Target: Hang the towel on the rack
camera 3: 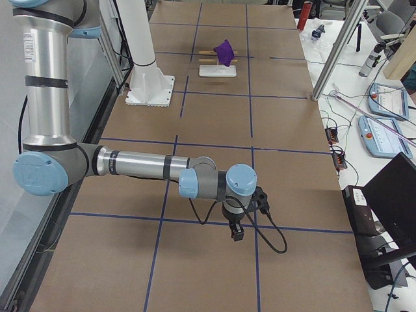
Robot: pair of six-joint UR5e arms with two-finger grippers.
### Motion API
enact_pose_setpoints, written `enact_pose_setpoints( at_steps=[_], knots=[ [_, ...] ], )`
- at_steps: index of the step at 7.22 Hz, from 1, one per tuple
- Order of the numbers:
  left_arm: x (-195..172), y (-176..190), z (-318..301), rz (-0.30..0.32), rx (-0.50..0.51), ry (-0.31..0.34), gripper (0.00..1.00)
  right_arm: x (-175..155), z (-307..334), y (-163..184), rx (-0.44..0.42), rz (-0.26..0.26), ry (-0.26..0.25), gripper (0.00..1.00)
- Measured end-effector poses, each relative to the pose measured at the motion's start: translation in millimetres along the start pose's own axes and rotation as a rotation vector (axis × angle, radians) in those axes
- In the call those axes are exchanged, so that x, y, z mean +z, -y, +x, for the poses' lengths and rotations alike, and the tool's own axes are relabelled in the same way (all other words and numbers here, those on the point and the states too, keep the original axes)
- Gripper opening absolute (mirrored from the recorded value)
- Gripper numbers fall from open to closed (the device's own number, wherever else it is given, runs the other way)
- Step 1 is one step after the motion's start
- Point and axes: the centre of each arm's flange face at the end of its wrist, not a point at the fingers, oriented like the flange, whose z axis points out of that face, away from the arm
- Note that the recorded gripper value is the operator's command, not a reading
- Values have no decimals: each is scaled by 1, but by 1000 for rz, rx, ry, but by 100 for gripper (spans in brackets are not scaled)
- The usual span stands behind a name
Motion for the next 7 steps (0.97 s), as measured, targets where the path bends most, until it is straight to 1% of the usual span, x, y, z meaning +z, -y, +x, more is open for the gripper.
enact_pose_setpoints(
  at_steps=[1,2,3,5,7],
  knots=[
    [1,-3,5,-28,-35,-68,100,-9,-4,11,7,-10,5,100],
    [3,-5,9,-41,-56,-123,100,-20,-9,20,11,-11,7,100],
    [6,-10,9,-47,-64,-147,100,-27,-14,22,12,-6,7,100],
    [9,-16,10,-50,-62,-159,100,-41,-26,25,4,18,4,100],
    [10,-19,10,-52,-62,-161,100,-46,-33,23,3,26,3,100]
  ],
)
